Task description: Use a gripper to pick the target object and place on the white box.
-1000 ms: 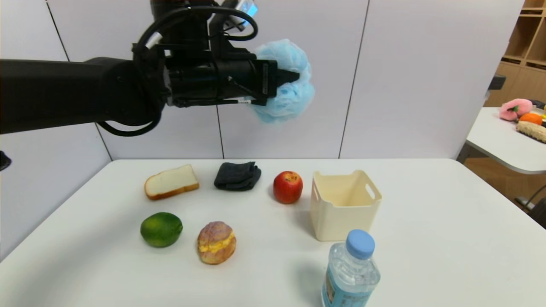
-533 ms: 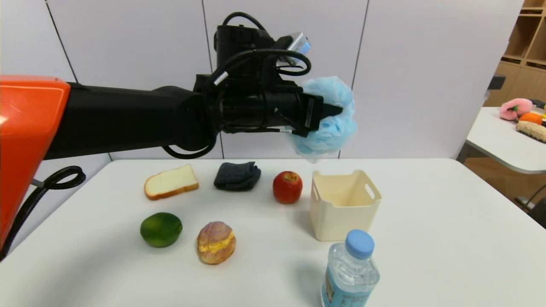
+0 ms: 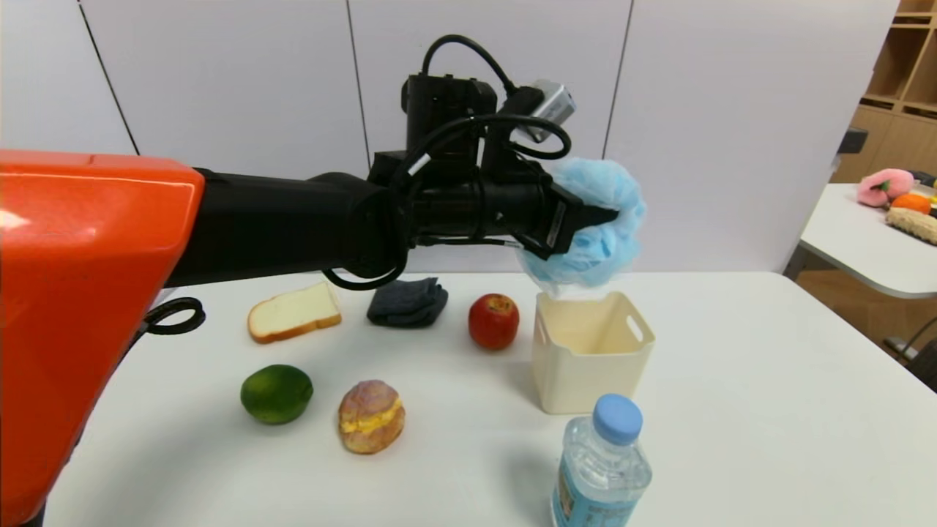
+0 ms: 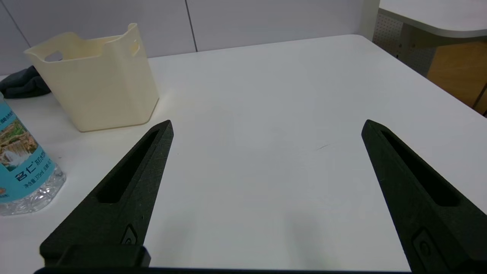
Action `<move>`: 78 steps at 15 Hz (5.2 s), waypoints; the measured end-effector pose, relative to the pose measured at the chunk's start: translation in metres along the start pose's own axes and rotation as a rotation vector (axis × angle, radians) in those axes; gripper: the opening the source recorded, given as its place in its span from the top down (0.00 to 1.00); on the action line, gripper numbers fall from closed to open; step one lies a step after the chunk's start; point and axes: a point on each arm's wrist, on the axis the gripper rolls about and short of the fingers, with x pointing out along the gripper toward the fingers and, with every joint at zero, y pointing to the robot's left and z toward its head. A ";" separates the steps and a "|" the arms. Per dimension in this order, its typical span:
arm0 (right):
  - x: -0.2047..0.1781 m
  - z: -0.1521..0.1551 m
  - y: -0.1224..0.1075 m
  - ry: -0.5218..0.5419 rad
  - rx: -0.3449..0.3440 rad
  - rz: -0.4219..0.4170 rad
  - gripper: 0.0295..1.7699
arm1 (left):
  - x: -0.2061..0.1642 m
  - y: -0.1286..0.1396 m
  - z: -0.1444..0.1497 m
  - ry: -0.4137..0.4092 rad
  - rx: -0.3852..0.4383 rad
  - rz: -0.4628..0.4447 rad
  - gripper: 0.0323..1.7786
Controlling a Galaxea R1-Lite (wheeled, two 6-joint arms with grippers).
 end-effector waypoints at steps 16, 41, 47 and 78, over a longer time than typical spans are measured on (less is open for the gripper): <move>0.000 0.000 0.000 0.000 0.000 0.000 0.03 | 0.044 0.001 -0.050 0.038 0.062 -0.159 0.75; 0.000 0.000 0.000 0.000 0.000 0.000 0.03 | 0.012 0.001 -0.032 0.078 0.033 -0.120 0.09; 0.000 0.000 0.000 0.000 0.000 0.000 0.03 | -0.061 0.006 0.026 0.005 0.083 0.048 0.06; 0.000 0.000 0.000 0.000 0.000 0.000 0.03 | -0.381 -0.219 -0.094 -0.390 0.089 1.292 0.05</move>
